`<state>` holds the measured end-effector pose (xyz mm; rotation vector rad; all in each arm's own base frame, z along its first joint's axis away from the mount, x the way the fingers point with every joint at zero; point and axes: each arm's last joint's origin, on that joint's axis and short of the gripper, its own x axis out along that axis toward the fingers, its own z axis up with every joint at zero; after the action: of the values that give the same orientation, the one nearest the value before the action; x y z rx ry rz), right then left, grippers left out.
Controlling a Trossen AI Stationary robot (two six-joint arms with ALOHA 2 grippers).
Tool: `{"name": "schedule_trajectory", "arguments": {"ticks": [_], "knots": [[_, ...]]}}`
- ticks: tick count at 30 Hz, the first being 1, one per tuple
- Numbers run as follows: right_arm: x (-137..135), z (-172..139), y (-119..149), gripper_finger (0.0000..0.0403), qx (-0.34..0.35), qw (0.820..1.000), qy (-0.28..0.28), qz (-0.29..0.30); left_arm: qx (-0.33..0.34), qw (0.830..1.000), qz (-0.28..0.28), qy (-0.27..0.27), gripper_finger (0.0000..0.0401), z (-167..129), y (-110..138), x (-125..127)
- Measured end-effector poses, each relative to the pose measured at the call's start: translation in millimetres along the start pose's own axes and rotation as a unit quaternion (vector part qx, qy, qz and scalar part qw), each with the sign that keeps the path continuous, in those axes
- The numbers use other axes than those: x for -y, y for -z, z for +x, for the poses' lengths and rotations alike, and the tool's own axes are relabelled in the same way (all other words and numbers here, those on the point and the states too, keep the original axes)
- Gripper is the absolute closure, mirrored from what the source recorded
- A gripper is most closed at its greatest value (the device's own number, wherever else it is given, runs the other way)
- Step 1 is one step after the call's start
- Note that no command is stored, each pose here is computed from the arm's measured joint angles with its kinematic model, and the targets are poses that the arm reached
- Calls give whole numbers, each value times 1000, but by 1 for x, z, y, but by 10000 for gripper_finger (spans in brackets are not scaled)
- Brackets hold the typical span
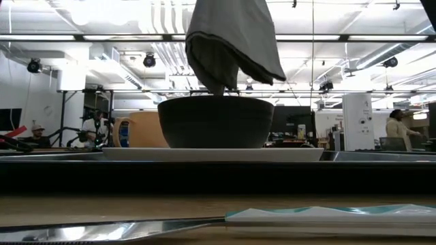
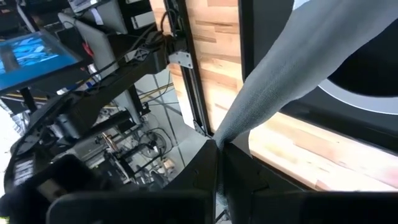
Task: Set up tray
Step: Put the gray napkin on the black serving tray to the right of the white plate
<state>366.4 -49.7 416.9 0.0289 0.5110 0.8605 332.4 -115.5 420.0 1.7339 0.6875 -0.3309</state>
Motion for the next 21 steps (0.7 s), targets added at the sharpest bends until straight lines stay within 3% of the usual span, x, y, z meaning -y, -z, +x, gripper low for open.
{"name": "schedule_trajectory", "arguments": {"ticks": [10, 21], "knots": [[4, 22, 3, 175, -11, 1000, -23, -14, -5, 1000, -2, -16, 401, 5, 3, -3], [7, 20, 7, 175, -7, 999, -34, -13, -26, 999, 6, -25, 401, 3, 1, -4]]}}
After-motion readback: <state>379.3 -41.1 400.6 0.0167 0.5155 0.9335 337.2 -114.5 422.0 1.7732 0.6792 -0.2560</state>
